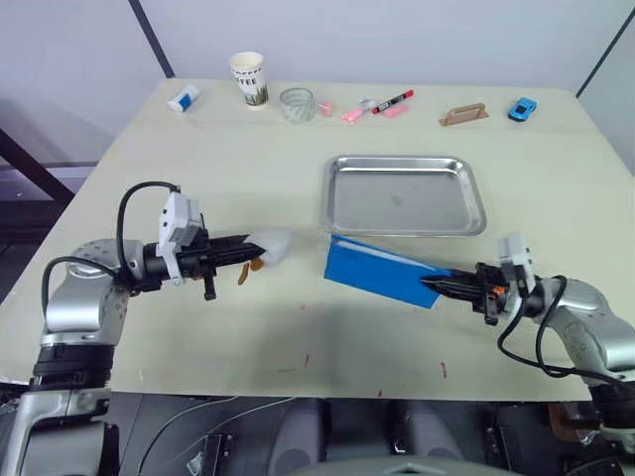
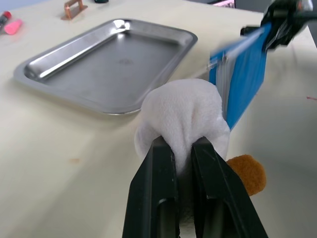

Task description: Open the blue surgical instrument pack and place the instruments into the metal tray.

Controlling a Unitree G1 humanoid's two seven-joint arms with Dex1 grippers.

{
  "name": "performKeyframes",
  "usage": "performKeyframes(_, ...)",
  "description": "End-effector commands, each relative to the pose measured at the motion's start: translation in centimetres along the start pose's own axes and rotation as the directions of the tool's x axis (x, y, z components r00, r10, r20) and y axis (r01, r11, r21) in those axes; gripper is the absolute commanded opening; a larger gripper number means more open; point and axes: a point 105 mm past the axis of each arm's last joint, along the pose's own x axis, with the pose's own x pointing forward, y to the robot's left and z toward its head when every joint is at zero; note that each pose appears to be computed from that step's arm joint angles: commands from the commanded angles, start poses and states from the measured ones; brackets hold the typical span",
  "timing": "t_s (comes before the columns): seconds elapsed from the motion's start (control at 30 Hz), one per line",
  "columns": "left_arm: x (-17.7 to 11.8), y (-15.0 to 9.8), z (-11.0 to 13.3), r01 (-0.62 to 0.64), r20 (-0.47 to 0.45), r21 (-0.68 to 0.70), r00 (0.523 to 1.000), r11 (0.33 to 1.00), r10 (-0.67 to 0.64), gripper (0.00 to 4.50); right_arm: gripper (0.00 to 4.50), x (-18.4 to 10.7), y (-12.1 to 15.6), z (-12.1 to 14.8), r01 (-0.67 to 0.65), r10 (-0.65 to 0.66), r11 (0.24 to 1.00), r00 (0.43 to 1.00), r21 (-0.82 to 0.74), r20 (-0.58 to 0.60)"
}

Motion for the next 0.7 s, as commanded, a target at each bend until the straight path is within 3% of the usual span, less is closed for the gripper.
performKeyframes(0.03,0.1,-0.9,0.0,0.020,-0.010,0.008,1.000,1.000,-0.020,0.05,0.00,0.2,0.5,3.5,-0.033,0.034,0.999,0.988,-0.011,0.150)
performKeyframes(0.53,0.3,-3.2,-1.3,0.098,-0.055,-0.053,0.993,0.994,-0.100,0.05,0.00,1.0,-1.1,8.0,0.017,-0.033,0.999,0.930,0.046,0.366)
performKeyframes(0.7,-0.1,-2.6,-1.3,0.074,-0.074,-0.033,0.994,0.997,-0.076,0.05,0.00,1.3,-0.8,6.5,0.015,-0.004,0.999,0.970,-0.042,0.243)
